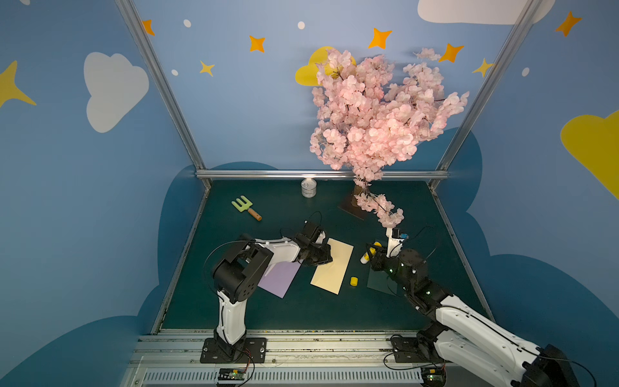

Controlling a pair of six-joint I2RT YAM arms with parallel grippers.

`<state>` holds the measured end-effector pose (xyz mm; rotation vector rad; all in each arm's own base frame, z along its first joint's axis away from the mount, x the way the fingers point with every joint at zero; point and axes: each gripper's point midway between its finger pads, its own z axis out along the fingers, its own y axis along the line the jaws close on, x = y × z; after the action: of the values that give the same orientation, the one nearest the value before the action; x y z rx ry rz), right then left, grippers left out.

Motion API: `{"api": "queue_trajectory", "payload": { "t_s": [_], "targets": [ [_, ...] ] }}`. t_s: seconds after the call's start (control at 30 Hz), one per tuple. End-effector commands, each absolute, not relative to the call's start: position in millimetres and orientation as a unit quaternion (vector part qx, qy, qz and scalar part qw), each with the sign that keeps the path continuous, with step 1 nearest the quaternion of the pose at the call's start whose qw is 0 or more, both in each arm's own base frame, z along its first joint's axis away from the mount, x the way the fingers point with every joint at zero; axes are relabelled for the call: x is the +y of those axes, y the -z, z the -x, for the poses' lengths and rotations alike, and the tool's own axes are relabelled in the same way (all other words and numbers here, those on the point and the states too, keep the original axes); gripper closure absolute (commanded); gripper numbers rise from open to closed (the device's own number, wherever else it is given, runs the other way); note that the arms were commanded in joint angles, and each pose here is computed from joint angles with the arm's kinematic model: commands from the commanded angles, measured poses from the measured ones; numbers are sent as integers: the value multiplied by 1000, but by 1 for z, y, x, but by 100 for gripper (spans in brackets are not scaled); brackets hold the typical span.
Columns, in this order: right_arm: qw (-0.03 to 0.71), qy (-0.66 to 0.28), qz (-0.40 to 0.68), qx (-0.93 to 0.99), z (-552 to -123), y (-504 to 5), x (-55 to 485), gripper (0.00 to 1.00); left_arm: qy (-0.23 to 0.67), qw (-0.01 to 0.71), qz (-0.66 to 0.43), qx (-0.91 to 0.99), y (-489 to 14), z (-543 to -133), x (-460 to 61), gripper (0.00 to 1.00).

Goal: Seal the envelope with a glue stick
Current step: Seal the envelope at the center of the board.

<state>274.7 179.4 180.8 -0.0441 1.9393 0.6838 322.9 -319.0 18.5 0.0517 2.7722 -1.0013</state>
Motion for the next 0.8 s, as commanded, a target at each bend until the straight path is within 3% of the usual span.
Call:
{"api": "queue_trajectory", "payload": {
  "t_s": [0.0, 0.37, 0.77],
  "targets": [
    [535, -288, 20, 794, -277, -198, 179, 100, 242, 54, 14, 969, 41, -309, -275, 95],
    [537, -293, 22, 791, -275, -202, 180, 100, 240, 68, 25, 968, 28, -319, -264, 95],
    [540, -317, 35, 779, -269, -217, 186, 100, 275, 148, 10, 950, -60, -338, -274, 93]
  ]
}}
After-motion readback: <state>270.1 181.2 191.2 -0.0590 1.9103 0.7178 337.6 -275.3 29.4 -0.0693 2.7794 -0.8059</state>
